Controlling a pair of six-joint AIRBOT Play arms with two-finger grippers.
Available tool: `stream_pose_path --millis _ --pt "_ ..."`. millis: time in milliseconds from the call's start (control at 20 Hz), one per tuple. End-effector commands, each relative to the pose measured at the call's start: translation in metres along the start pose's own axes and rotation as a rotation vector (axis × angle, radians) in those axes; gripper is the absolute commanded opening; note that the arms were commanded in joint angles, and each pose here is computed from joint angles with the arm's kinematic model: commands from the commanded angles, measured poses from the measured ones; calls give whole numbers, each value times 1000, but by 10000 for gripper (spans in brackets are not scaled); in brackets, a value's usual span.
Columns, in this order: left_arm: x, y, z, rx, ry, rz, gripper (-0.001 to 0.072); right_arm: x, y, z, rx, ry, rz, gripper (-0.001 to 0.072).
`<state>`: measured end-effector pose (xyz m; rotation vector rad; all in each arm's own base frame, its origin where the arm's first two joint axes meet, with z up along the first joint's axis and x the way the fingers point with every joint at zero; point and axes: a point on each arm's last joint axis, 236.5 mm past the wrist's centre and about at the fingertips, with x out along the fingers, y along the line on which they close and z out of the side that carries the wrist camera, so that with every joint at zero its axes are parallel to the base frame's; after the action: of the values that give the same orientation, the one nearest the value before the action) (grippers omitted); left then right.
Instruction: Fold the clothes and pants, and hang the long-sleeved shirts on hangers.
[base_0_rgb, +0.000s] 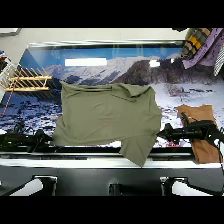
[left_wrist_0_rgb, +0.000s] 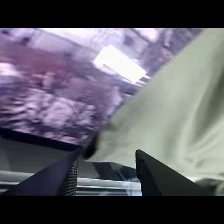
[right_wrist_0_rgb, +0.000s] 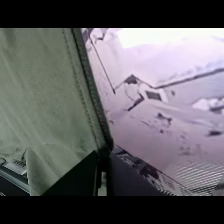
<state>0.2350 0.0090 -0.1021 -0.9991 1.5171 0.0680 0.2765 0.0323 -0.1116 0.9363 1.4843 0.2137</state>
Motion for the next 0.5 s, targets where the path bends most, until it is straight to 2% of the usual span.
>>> stream_pose_path --millis 0,50,100,150,300,450 --pt "11 -2 5 11 -5 8 389 -2 4 -2 -5 5 8 29" --pt "12 -2 7 12 -13 11 345 -3 5 -1 -11 -3 7 28" --pt "12 -2 10 9 -24 12 193 -6 7 0 -19 -14 6 28" --pt "12 -3 11 7 -28 8 9 -9 9 1 -29 -27 5 28" --pt "9 -7 15 8 -40 -6 14 -20 22 4 -82 -72 19 27" --pt "-6 -28 31 44 -98 -44 13 -30 53 16 -136 -150 118 26"
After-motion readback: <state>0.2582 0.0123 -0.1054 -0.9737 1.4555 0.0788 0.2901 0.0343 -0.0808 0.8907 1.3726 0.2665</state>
